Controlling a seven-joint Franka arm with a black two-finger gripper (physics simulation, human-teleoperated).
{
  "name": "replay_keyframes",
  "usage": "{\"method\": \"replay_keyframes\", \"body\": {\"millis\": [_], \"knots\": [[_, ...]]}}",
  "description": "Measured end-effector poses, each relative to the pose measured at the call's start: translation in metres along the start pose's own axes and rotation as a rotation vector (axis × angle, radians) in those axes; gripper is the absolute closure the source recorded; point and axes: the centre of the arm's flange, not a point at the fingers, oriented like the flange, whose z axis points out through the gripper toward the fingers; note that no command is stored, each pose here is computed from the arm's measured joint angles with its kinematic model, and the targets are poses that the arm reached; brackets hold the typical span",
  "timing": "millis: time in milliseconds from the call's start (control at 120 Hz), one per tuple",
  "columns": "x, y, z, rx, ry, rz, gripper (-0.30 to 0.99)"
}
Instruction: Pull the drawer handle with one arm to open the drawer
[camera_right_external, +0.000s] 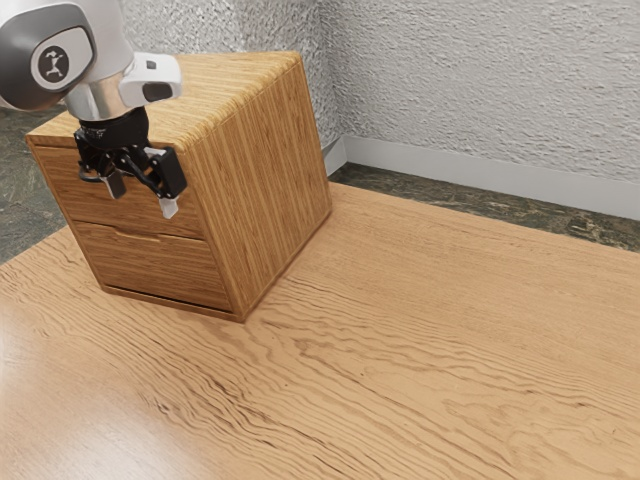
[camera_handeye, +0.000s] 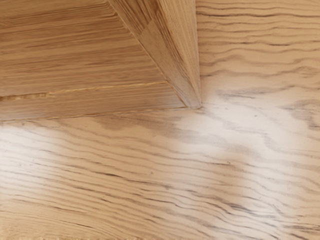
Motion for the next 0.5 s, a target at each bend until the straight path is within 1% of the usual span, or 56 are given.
{"method": "replay_keyframes", "body": {"millis": [83,142,167,192,225,250,283,383,500], "knots": [[-0.001,-0.005,0.001,0.002,-0.002,-0.007,0.00],[-0.002,-0.008,-0.013,-0.004,0.027,-0.009,0.00],[-0.006,-0.011,-0.033,-0.010,0.064,-0.015,0.00],[-0.011,-0.017,-0.064,-0.012,0.124,-0.026,0.00],[-0.018,-0.020,-0.096,-0.014,0.187,-0.033,0.00],[-0.023,-0.016,-0.114,-0.016,0.219,-0.027,0.00],[-0.025,-0.004,-0.128,-0.021,0.243,-0.005,0.00],[-0.029,0.029,-0.144,-0.037,0.265,0.060,0.00],[-0.029,0.032,-0.143,-0.039,0.254,0.066,0.00]]}}
